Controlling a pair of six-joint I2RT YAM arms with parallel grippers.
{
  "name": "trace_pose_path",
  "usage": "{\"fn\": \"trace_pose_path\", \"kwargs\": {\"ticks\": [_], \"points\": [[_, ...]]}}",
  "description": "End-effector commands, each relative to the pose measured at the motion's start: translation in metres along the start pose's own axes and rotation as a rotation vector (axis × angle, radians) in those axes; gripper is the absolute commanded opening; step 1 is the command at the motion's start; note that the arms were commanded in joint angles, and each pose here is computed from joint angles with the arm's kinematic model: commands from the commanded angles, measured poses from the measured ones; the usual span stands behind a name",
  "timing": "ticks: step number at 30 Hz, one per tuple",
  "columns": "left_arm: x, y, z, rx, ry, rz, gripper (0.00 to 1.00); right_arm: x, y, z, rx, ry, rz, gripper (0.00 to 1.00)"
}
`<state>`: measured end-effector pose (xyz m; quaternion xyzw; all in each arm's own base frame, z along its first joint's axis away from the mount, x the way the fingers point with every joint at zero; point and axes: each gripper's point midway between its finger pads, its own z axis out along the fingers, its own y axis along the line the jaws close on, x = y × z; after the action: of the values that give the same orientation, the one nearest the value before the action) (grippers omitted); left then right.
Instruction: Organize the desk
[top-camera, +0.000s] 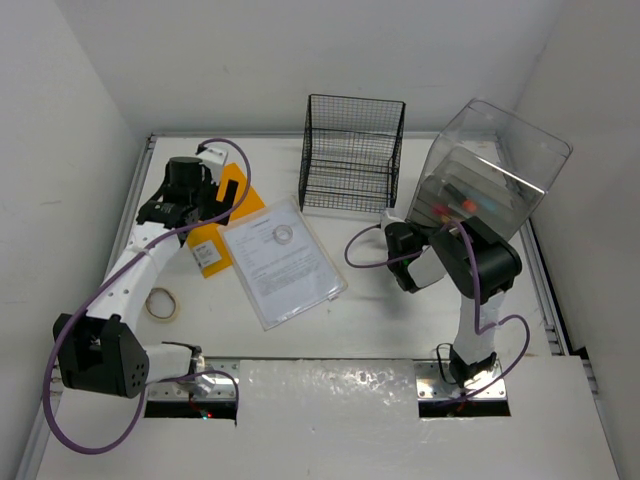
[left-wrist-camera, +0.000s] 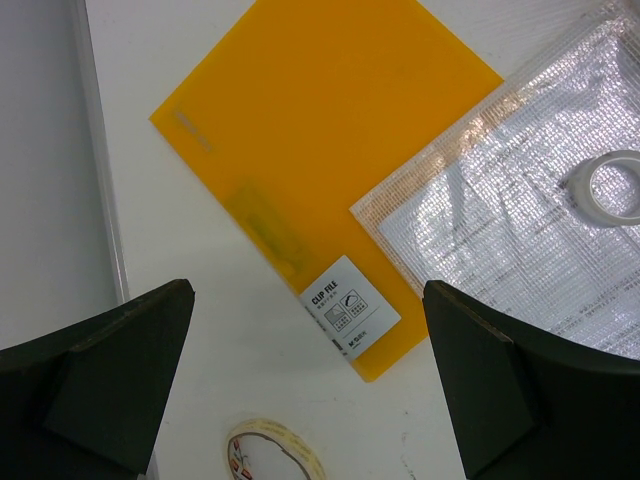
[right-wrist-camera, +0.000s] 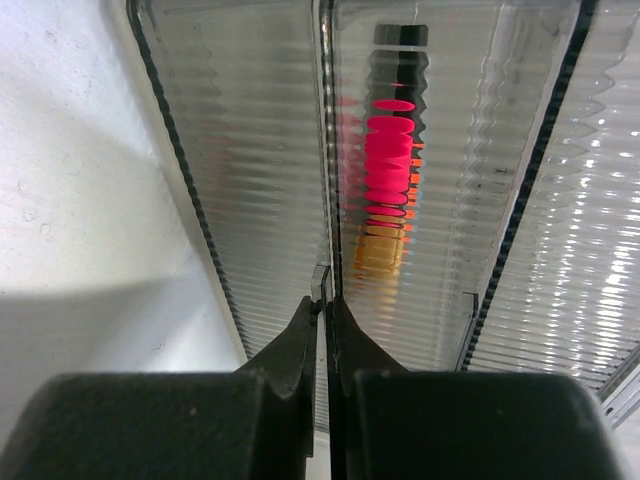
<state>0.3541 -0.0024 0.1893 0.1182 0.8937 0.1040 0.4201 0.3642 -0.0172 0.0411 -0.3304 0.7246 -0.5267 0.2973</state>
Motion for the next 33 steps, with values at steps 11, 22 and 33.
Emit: {"fn": "trace_pose_path", "kwargs": {"ticks": [11,22,33], "points": [[-0.016,0.008,-0.008,-0.012,-0.049,0.0,1.0,-0.008,0.008,-0.042,-0.037,-0.059,0.107,0.0],[-0.02,0.008,-0.019,0.003,-0.073,-0.001,1.0,-0.007,0.019,-0.09,-0.075,-0.059,0.038,0.0],[-0.014,0.0,-0.013,0.042,-0.053,0.016,1.0,-0.002,0.022,-0.105,-0.082,-0.069,0.05,0.01]]}}
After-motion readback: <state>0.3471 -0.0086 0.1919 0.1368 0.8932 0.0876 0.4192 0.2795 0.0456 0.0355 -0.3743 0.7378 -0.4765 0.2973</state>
